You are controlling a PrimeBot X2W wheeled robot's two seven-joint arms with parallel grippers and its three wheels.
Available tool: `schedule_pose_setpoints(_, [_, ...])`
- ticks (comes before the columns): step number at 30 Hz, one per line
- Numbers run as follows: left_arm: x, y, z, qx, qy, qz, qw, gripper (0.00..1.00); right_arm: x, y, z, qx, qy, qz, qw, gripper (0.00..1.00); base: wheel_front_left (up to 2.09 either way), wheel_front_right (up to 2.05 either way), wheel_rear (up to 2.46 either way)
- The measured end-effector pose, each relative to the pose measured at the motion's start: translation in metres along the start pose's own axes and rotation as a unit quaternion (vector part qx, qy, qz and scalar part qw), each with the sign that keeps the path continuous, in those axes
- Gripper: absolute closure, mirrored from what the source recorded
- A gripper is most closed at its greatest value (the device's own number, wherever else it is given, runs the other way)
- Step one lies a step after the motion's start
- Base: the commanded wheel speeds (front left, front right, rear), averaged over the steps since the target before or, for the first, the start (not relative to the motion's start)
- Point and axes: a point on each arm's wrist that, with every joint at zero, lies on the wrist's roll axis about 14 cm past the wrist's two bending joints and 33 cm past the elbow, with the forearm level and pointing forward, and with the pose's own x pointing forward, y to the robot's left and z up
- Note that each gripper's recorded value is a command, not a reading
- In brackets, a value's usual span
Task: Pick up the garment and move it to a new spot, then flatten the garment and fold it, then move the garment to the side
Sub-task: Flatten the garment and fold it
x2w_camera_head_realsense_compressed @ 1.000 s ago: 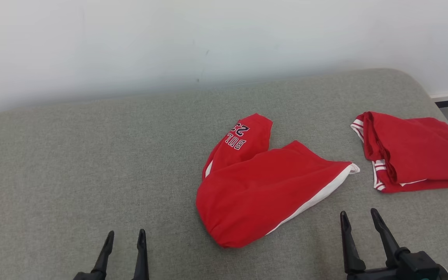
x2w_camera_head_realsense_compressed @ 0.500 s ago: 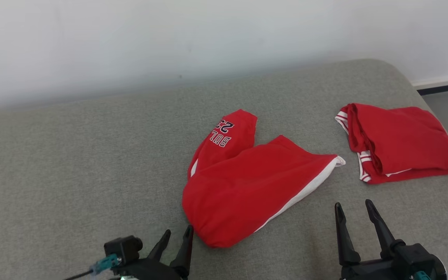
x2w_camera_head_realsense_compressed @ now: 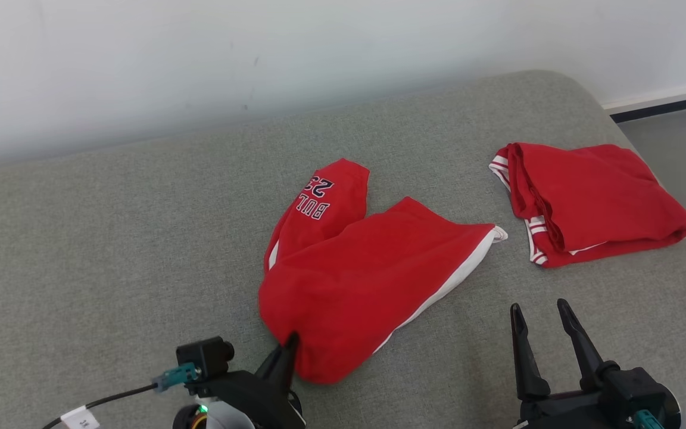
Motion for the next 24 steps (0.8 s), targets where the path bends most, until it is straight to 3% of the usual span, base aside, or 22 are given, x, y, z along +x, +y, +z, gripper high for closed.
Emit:
schedule_pose_setpoints(5, [-0.003,-0.003,0.046,0.038,-0.093,0.004,0.995,1.0,0.0,0.001,0.003,0.001,-0.006,0.002,1.0,0.0,0.0,0.0,0.0])
schedule_pose_setpoints(10, [-0.024,-0.026,0.094,0.071,-0.177,-0.021,0.981,1.0,-0.002,0.003,0.003,0.002,-0.007,0.005,1.0,0.0,0.0,0.0,0.0])
schedule_pose_setpoints(15, [-0.054,-0.041,0.108,0.077,-0.181,-0.034,0.98,1.0,-0.001,0.006,0.004,0.003,-0.008,0.011,1.0,0.0,0.0,0.0,0.0])
schedule_pose_setpoints(24, [-0.109,-0.123,0.106,-0.027,-0.12,-0.149,0.981,1.0,0.006,0.013,0.005,0.003,-0.011,0.022,1.0,0.0,0.0,0.0,0.0])
